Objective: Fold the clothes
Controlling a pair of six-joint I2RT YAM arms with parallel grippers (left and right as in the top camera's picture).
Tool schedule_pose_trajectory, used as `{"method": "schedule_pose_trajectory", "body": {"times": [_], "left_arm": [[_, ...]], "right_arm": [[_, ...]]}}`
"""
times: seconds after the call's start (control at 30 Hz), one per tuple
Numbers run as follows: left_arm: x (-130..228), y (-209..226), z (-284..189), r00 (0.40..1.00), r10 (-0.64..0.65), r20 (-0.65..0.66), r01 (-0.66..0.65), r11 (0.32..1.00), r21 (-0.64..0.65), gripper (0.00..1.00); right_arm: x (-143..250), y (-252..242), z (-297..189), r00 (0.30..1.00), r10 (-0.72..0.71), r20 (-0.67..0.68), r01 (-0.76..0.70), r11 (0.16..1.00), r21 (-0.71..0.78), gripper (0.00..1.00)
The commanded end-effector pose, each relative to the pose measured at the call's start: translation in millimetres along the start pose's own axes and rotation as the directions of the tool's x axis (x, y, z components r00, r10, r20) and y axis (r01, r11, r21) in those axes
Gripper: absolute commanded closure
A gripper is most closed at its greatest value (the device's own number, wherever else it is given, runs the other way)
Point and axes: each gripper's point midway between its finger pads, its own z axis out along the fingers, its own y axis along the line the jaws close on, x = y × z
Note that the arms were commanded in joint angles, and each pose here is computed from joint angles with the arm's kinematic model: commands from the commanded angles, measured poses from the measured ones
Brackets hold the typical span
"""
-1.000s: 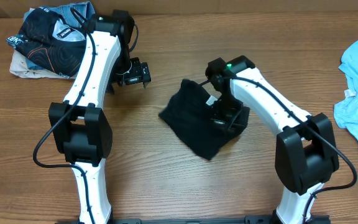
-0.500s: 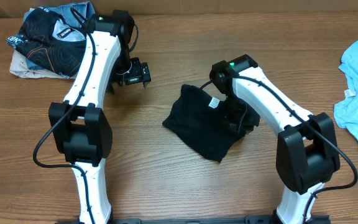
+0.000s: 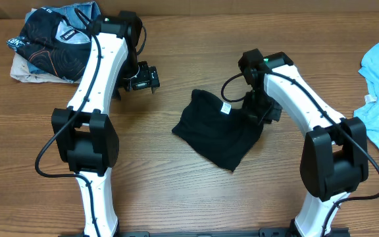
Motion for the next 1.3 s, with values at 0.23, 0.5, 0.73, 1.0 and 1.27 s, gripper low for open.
{"method": "schedule_pose_trajectory", "body": {"times": [0.23,0.5,0.73,1.0,1.27], "left_arm": [[5,-2,-12,0.999,0.034,0.019,-0.034,0.999,0.011,0.00],[3,-2,-12,0.999,0.033,0.024,-0.034,0.999,0.014,0.00],[2,-6,-12,0.999,0.035,0.030,-0.036,0.999,0.028,0.00],[-5,-6,-13,0.997,-0.047,0.054,0.045,0.998,0.039,0.00],[-13,3,-13,0.991,-0.102,0.083,0.101,0.995,0.015,0.00]], "right_arm": [[-8,3,12,0.999,0.036,0.032,-0.034,0.998,-0.055,0.73],[-25,-70,9,0.982,0.181,0.062,-0.188,0.972,0.142,0.74],[-37,-67,-31,0.976,0.208,0.065,-0.210,0.977,0.023,0.74],[-27,44,-98,0.990,-0.120,0.068,0.138,0.819,-0.557,0.58],[-1,94,-106,0.962,-0.237,0.132,0.269,0.773,-0.574,0.35]]}}
